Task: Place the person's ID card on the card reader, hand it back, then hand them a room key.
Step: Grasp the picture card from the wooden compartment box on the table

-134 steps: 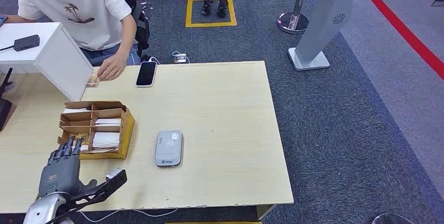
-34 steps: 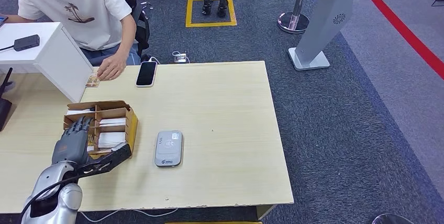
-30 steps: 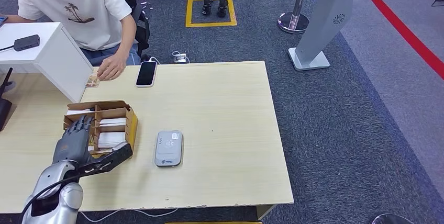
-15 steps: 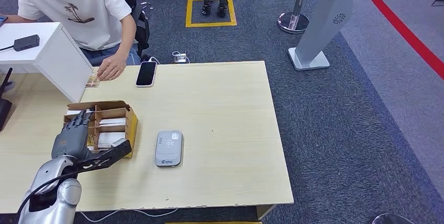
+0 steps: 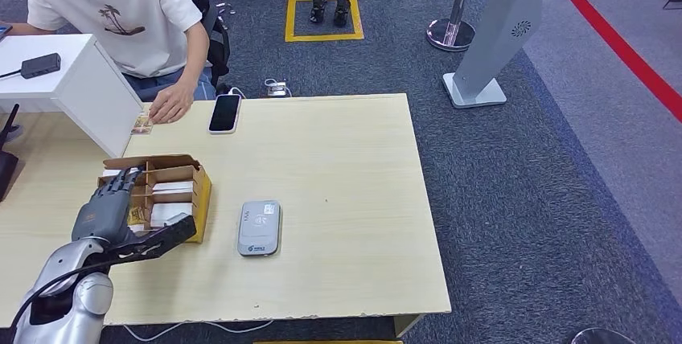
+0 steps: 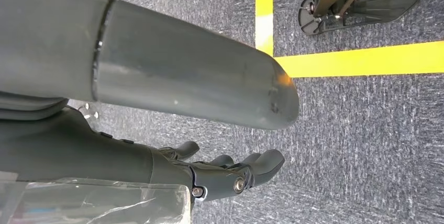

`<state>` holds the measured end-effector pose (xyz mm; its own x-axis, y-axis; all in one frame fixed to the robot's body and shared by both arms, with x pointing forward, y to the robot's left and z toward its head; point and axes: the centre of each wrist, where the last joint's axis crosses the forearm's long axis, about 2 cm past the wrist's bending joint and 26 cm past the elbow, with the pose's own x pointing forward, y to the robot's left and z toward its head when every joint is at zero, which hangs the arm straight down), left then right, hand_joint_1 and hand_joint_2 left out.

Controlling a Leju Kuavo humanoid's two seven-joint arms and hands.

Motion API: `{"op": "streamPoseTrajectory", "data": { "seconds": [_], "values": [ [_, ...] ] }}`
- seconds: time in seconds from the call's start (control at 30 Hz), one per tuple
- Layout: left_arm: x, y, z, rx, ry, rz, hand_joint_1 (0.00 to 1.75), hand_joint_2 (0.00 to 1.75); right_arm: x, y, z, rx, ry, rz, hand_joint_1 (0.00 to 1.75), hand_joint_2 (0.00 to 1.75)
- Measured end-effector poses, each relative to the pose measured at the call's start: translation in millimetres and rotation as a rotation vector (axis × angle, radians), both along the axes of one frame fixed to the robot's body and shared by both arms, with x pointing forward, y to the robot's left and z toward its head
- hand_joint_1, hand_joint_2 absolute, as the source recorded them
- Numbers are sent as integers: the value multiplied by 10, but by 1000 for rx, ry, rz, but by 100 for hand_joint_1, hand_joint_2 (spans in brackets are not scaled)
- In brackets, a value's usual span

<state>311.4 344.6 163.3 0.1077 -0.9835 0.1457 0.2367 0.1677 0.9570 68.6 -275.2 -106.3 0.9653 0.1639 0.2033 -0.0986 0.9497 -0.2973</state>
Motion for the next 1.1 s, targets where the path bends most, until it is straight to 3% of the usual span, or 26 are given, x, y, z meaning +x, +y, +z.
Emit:
{"op": "streamPoseTrajectory", "data": {
  "seconds": [0.47,0.87,0.97,1.1],
  "values": [
    [-95,75,29,-4,1,-27,0,175,24,1,4,-2,-7,15,0,0],
    [-198,254,165,-10,6,-48,0,175,154,22,27,7,-29,33,0,0],
    [-304,269,149,-22,7,-50,0,175,163,33,28,8,-28,43,0,0],
    [-594,225,49,-28,8,-42,0,175,172,41,31,-2,-24,66,0,0]
  ]
}}
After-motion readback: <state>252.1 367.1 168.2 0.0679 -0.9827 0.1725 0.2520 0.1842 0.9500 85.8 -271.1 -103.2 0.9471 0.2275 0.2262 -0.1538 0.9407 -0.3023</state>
